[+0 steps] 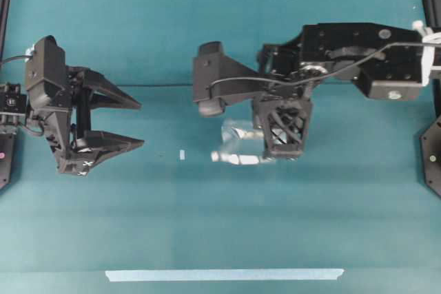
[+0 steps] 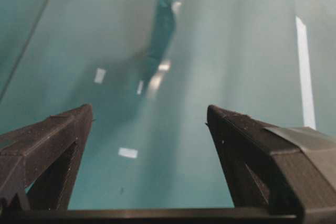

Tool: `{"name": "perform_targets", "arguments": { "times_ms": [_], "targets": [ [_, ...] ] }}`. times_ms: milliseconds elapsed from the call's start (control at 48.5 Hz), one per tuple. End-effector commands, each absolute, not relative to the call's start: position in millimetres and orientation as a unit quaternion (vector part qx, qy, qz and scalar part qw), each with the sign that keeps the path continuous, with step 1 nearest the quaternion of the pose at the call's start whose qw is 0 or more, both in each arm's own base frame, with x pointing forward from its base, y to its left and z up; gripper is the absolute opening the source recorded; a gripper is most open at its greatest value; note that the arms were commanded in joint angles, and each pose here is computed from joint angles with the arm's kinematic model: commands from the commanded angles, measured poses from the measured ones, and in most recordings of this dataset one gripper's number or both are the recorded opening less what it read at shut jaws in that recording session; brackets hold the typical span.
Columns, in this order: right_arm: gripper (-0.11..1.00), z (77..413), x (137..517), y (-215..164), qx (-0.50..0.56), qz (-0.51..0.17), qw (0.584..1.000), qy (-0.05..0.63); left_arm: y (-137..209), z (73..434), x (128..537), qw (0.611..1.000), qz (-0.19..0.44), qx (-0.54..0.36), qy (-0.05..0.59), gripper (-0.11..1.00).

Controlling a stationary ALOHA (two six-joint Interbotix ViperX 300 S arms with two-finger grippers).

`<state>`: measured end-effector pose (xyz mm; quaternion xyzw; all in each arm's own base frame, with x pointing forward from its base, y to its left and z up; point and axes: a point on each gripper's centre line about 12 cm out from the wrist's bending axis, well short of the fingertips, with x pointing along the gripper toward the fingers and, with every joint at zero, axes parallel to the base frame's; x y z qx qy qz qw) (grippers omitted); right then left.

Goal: Hand over the silver zip bag and make it stand upright.
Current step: 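Hold the bag hanging vertically above the table center with the right gripper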

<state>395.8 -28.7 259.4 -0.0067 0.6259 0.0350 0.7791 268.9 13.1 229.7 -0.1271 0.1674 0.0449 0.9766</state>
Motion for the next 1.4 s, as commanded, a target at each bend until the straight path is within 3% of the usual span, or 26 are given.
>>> {"name": "perform_targets", "arguments": {
  "times_ms": [0, 392, 1382],
  "targets": [
    [0.04, 272.5, 403.1, -26.9, -0.034, 0.037, 0.788, 0.613, 13.2, 234.3, 271.0, 0.978, 0.043, -0.126, 0.158, 0.95],
    [0.04, 266.2, 426.6, -21.9, -0.062, 0.048, 0.776, 0.625, 13.1, 229.0, 270.5, 0.977, 0.044, -0.126, 0.166, 0.95],
    [0.04, 265.8, 432.1, -8.9, -0.066, 0.059, 0.758, 0.646, 13.6, 229.0, 270.5, 0.977, 0.045, -0.127, 0.166, 0.94]
  ]
}}
